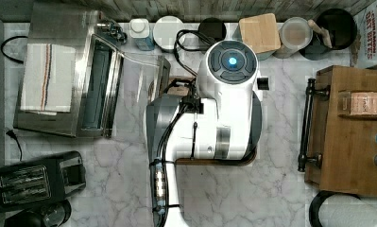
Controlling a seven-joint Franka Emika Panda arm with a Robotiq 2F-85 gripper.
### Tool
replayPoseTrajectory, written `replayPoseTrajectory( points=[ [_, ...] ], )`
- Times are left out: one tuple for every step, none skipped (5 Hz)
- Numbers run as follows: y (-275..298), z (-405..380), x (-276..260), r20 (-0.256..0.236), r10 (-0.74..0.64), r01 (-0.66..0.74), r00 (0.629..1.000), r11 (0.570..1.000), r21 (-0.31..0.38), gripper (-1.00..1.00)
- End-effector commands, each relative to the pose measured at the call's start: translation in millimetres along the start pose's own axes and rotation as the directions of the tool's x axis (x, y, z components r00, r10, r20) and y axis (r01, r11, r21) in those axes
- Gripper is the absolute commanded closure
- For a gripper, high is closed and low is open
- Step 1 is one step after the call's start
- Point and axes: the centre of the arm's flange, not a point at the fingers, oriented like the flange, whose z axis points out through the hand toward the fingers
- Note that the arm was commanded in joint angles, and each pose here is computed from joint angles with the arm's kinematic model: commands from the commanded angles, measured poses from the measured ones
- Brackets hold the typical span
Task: Pick up the bowl.
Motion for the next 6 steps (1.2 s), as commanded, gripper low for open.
replayPoseTrajectory(
  points=[
    [16, 19, -2, 0.012, 0.039, -0.039, 0.999, 0.999, 0.011, 1.00],
    [60, 30, 0, 0.020, 0.161, -0.162, 0.987, 0.986, 0.044, 1.00],
    [110, 36, -1, 0.003, 0.304, -0.304, 0.953, 0.950, 0.066, 1.00],
    [143, 33, -6, -0.019, 0.407, -0.404, 0.913, 0.911, 0.084, -1.00],
    [165, 35, -7, -0.024, 0.455, -0.452, 0.890, 0.888, 0.084, -1.00],
    [186, 46, -11, -0.005, 0.463, -0.461, 0.886, 0.884, 0.081, -1.00]
  ],
)
